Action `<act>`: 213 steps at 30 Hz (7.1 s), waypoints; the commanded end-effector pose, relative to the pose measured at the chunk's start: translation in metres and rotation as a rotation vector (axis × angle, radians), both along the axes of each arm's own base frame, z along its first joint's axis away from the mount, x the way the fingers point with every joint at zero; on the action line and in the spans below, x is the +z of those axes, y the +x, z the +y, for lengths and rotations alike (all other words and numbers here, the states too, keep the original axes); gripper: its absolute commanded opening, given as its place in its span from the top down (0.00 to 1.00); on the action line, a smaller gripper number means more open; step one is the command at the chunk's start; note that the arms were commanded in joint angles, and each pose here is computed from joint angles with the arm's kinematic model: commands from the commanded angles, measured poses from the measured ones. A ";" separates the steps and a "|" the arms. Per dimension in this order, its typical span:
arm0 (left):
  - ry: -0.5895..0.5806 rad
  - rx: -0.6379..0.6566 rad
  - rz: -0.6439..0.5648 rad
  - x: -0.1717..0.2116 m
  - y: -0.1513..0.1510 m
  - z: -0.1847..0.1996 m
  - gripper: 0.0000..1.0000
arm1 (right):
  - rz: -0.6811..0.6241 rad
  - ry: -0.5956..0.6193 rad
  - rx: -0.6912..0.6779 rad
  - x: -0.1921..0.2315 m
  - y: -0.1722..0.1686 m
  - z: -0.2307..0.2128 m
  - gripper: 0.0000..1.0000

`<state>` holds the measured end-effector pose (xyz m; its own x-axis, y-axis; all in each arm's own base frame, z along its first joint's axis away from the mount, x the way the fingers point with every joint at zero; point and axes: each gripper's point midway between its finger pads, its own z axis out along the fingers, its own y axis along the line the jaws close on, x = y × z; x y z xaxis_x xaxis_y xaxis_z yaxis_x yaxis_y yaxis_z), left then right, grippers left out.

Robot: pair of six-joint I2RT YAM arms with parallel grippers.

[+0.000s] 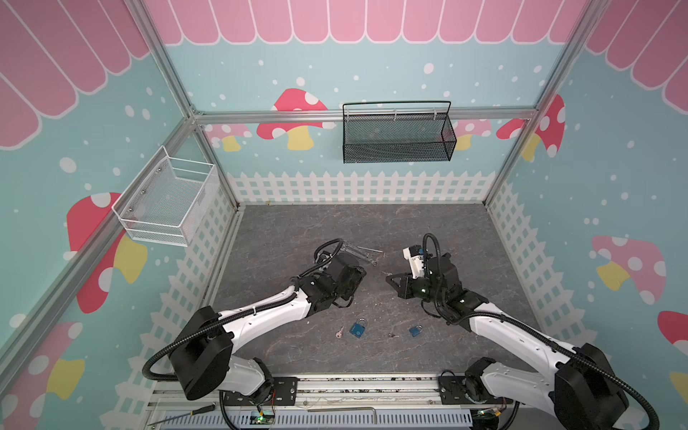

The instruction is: Unlock with the key

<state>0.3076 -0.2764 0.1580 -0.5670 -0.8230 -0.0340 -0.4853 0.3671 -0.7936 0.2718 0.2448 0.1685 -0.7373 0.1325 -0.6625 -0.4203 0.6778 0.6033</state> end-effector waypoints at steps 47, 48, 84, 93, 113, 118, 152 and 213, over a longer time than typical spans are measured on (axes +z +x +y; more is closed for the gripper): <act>-0.086 0.080 -0.015 0.026 0.009 -0.006 1.00 | -0.129 -0.066 -0.159 0.014 0.010 0.051 1.00; -0.088 0.078 -0.015 0.026 0.009 -0.006 1.00 | -0.129 -0.070 -0.155 0.014 0.010 0.052 1.00; -0.167 -0.023 0.043 0.027 0.003 -0.040 1.00 | -0.146 0.092 0.012 0.058 0.006 0.117 1.00; -0.247 -0.043 0.064 0.030 -0.005 -0.048 1.00 | -0.236 -0.015 -0.072 0.052 0.020 0.101 1.00; -0.026 -0.073 0.024 0.019 -0.015 -0.034 1.00 | -0.257 0.138 0.089 0.103 0.003 0.120 1.00; -0.032 -0.076 0.001 0.026 -0.015 -0.033 1.00 | -0.231 0.144 0.118 0.098 0.001 0.124 1.00; -0.004 0.174 0.077 0.014 -0.020 0.060 1.00 | -0.004 -0.109 0.099 0.032 -0.021 0.131 1.00; 0.323 -0.089 0.008 0.037 -0.037 0.062 1.00 | -0.181 -0.001 0.206 0.112 -0.013 0.138 1.00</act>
<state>0.2883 -0.2112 0.2161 -0.5535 -0.7812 -0.2888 -0.4307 0.5653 -0.7035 0.2462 0.3716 0.2009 -0.7323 -0.1469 -0.6650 -0.5753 0.6560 0.4885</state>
